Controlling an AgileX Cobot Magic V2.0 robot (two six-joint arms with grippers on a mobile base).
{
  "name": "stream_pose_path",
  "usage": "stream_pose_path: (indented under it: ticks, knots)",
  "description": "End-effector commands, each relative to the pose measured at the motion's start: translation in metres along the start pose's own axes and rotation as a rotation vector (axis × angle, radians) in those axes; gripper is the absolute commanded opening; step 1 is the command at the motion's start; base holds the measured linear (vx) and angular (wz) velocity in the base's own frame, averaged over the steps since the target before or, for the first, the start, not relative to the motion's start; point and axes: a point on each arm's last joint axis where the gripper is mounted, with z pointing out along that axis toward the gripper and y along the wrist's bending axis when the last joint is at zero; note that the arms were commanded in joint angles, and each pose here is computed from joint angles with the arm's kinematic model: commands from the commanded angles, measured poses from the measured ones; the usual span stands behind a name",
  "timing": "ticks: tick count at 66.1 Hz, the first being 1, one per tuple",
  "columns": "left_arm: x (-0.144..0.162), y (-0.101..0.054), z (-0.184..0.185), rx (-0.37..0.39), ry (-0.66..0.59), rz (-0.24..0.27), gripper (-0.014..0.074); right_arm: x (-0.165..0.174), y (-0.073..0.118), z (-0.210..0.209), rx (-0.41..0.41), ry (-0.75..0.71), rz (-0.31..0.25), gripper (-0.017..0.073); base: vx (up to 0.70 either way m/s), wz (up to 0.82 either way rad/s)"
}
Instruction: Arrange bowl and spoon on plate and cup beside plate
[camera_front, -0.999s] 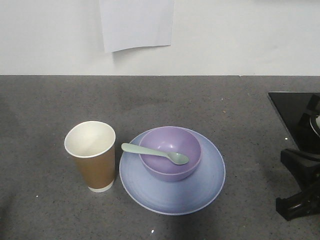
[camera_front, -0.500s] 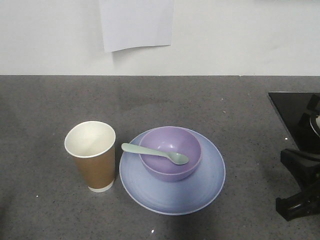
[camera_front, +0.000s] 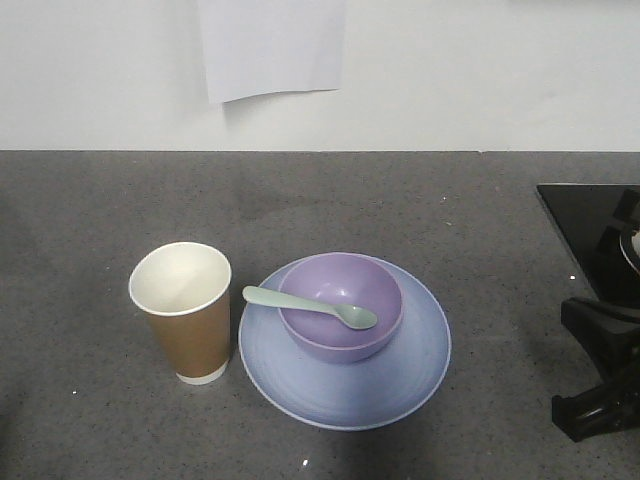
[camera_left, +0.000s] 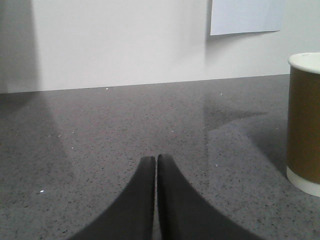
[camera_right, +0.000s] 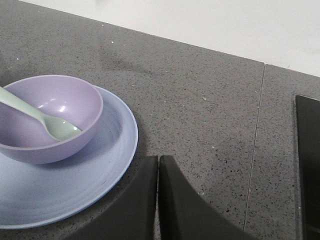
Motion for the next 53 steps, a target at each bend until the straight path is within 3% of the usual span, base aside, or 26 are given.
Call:
stream_pose_path:
  ticks: [1, 23, 27, 30, 36, 47, 53]
  knots:
    - [0.002, 0.000, 0.000, 0.005, -0.071, -0.013, -0.0007, -0.015, -0.002, -0.003, 0.011, -0.096, -0.010, -0.0005, 0.00, 0.00]
    - [0.002, 0.000, 0.000, 0.005, -0.071, -0.013, -0.0007, -0.015, -0.002, -0.003, 0.011, -0.096, -0.010, -0.0005, 0.00, 0.00]
    - [0.002, 0.000, 0.000, 0.005, -0.071, -0.013, -0.0007, -0.015, -0.003, -0.003, 0.018, -0.089, -0.064, -0.0005, 0.00, 0.00]
    - [0.002, 0.000, 0.000, 0.005, -0.071, -0.013, -0.0007, -0.014, -0.003, -0.004, 0.030, -0.083, -0.142, -0.0005, 0.00, 0.00]
    - [0.002, 0.000, 0.000, 0.005, -0.071, -0.013, -0.0007, -0.008, -0.002, -0.006, 0.031, -0.087, -0.185, -0.0005, 0.00, 0.00]
    - [0.002, 0.000, 0.000, 0.005, -0.071, -0.012, -0.0007, 0.017, 0.003, -0.018, 0.015, -0.128, -0.148, -0.0005, 0.00, 0.00]
    - [0.002, 0.000, 0.000, 0.005, -0.071, -0.012, -0.0007, 0.031, 0.003, -0.025, 0.044, -0.185, -0.079, -0.0005, 0.00, 0.00]
